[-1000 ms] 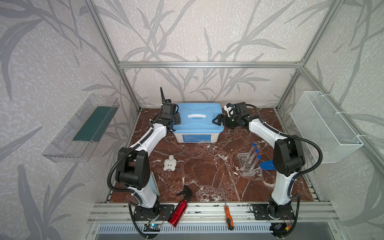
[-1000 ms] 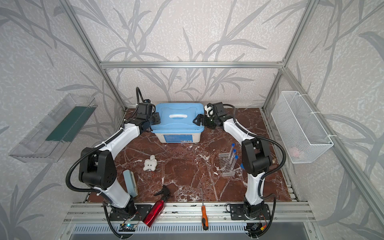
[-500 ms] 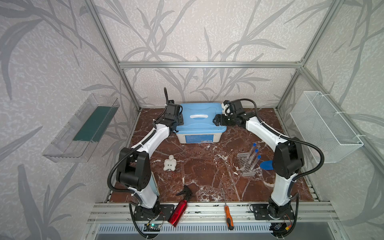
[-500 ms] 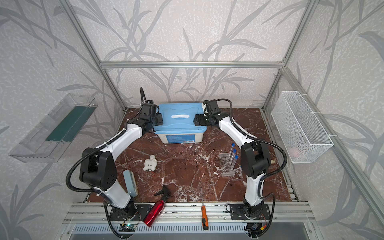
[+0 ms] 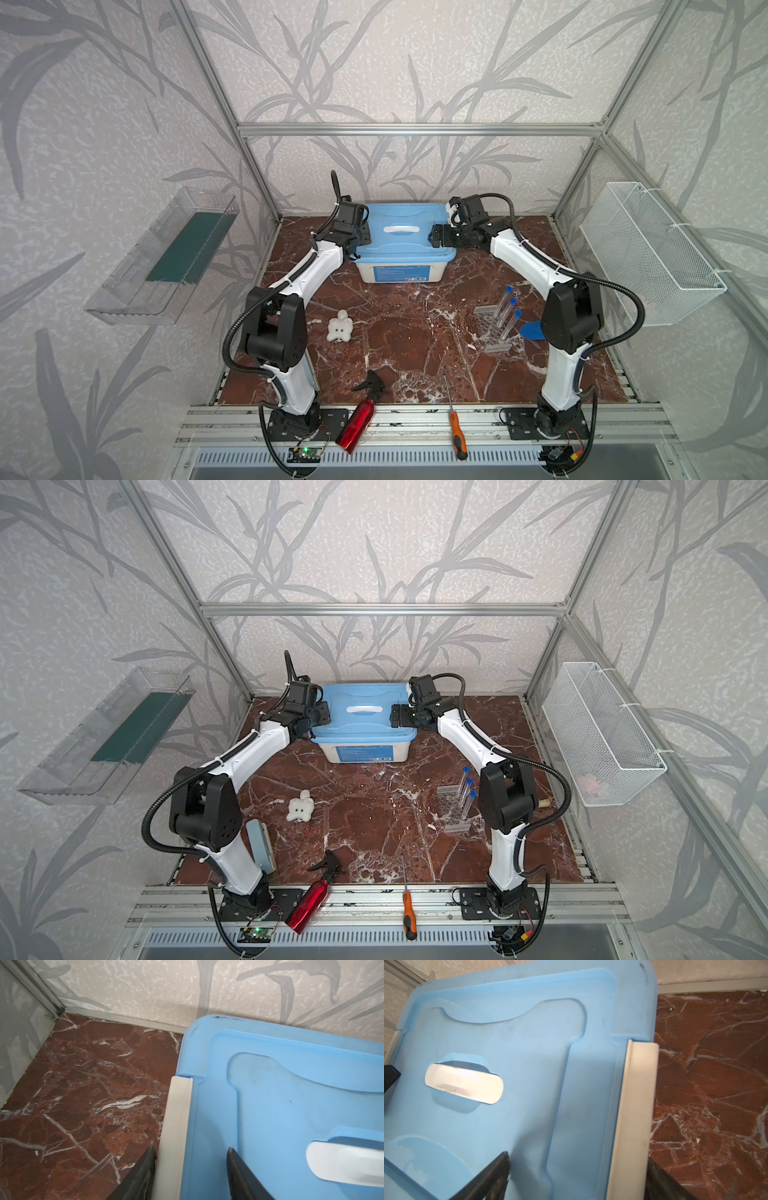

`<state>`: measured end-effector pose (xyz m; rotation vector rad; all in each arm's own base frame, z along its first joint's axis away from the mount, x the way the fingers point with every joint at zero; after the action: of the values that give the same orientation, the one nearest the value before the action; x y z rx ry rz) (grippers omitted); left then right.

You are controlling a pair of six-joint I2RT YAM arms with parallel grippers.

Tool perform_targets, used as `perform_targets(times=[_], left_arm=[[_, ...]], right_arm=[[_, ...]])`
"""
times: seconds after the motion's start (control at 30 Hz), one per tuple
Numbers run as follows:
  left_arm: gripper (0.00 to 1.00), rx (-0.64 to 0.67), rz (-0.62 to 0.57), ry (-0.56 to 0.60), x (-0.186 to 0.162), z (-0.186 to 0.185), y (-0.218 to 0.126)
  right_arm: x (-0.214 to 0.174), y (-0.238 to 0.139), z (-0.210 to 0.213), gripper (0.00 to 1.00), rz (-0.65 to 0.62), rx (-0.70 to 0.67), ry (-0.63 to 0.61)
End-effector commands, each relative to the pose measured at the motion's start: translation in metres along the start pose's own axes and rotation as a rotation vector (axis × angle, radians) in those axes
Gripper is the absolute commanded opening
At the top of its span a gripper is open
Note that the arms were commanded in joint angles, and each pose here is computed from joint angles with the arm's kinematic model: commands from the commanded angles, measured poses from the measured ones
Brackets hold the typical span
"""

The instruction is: Organize the chemistry lab equipment

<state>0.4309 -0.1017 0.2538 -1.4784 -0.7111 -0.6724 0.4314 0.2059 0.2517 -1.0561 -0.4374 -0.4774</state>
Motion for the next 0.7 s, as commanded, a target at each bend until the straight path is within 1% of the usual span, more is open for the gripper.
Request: perform_targets(times=[0.0, 0.1, 0.23, 0.33, 0.4, 0.47, 0.5, 0.6, 0.67], left_arm=[[0.58, -0.209, 0.069, -0.003, -0.006, -0.036, -0.004], [0.61, -0.191, 0.037, -0.014, 0.005, -0.026, -0.013], [0.70, -0.180, -0.014, -0.033, 0.029, -0.010, -0.034], [0.76, -0.168, -0.055, -0.044, 0.044, 0.004, -0.055], [0.80, -0.153, -0.080, -0.054, 0.048, 0.014, -0.069], [0.83, -0.142, -0.092, -0.072, 0.045, 0.025, -0.083], [0.85, -0.140, -0.095, -0.078, 0.041, 0.029, -0.088], [0.87, -0.119, -0.105, -0.075, 0.022, 0.040, -0.103], [0.95, -0.081, -0.114, -0.076, 0.004, 0.050, -0.110]], right_arm=[[-0.006, -0.013, 0.012, 0.95, 0.045, 0.080, -0.051], [-0.002, -0.026, 0.012, 1.00, 0.014, 0.068, -0.070], [0.005, -0.047, 0.011, 0.99, 0.000, 0.018, -0.081], [0.014, -0.070, 0.006, 0.99, -0.054, -0.007, -0.086], [0.017, -0.087, 0.003, 0.99, -0.079, -0.008, -0.083], [0.017, -0.104, -0.001, 0.99, -0.100, -0.019, -0.086], [0.017, -0.119, -0.002, 0.99, -0.126, -0.015, -0.089], [0.006, -0.146, -0.014, 0.99, -0.175, -0.031, -0.093], [-0.006, -0.163, -0.027, 0.99, -0.217, -0.063, -0.086]])
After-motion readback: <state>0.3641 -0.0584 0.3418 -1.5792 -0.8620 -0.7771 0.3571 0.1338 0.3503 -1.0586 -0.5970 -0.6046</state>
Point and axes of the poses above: each gripper's point midway between its finger pads, its own y axis out along the fingers, its own z axis along the line the jaws close on, x = y × z, the point moved 9 cm from there along -y, back along the fingers, and after that the axes turned 9 degrees about y, right-handed, at the moved point
